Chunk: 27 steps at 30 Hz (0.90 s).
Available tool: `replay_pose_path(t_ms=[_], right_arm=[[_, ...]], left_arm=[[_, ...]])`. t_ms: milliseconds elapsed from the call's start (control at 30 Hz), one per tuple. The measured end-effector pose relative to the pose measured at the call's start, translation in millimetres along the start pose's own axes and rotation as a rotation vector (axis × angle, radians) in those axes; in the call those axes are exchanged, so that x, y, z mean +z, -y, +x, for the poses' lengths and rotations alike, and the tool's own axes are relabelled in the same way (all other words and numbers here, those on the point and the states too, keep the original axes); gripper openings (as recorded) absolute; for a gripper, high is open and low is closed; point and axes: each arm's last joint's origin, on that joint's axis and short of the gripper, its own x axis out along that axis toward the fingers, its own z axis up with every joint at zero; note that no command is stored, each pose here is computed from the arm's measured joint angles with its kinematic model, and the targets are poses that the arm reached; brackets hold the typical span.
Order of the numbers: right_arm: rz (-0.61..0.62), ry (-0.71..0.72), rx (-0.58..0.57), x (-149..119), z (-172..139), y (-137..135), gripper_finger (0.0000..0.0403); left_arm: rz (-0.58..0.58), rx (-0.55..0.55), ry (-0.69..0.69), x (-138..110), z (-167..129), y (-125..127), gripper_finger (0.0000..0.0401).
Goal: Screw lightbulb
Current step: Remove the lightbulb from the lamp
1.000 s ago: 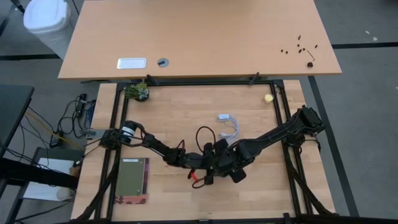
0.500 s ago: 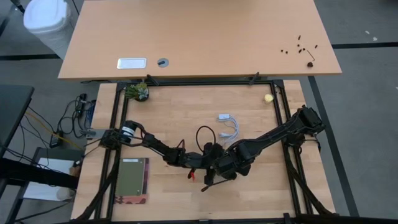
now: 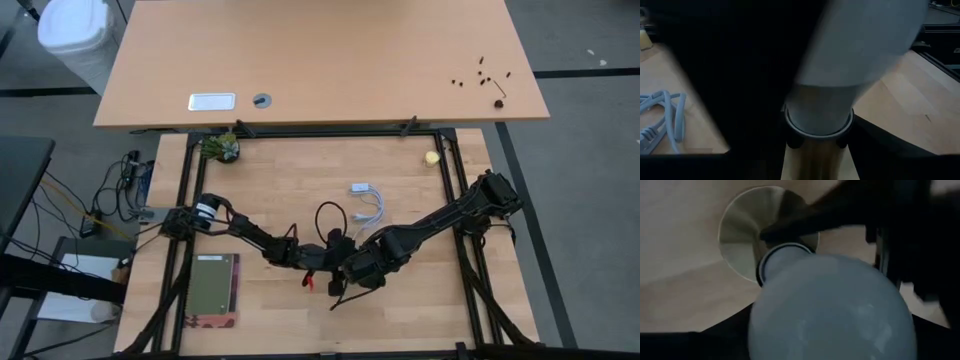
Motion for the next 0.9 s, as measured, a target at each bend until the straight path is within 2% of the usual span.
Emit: replay_pose_path(t_ms=[167,467,700,900], right_arm=[[0.199,0.001,-0.013,6,-2,-3,0.0320],[0.442,0.048,0.029,17,-11,-13,0.0385],[0.898,0.097,0.077,10,-27,4,0.0395],[1.290,0.088,0.146,0,-25,10,0.0393]], left_arm=[[-0.003,-0.014,-0.001,0,0,1,0.0188],[-0.007,-0.010,0.000,0,0,1,0.0188],[-0.008,-0.002,0.000,0,0,1,0.0188],[-0.024,0.000,0.000,0,0,1,0.0188]])
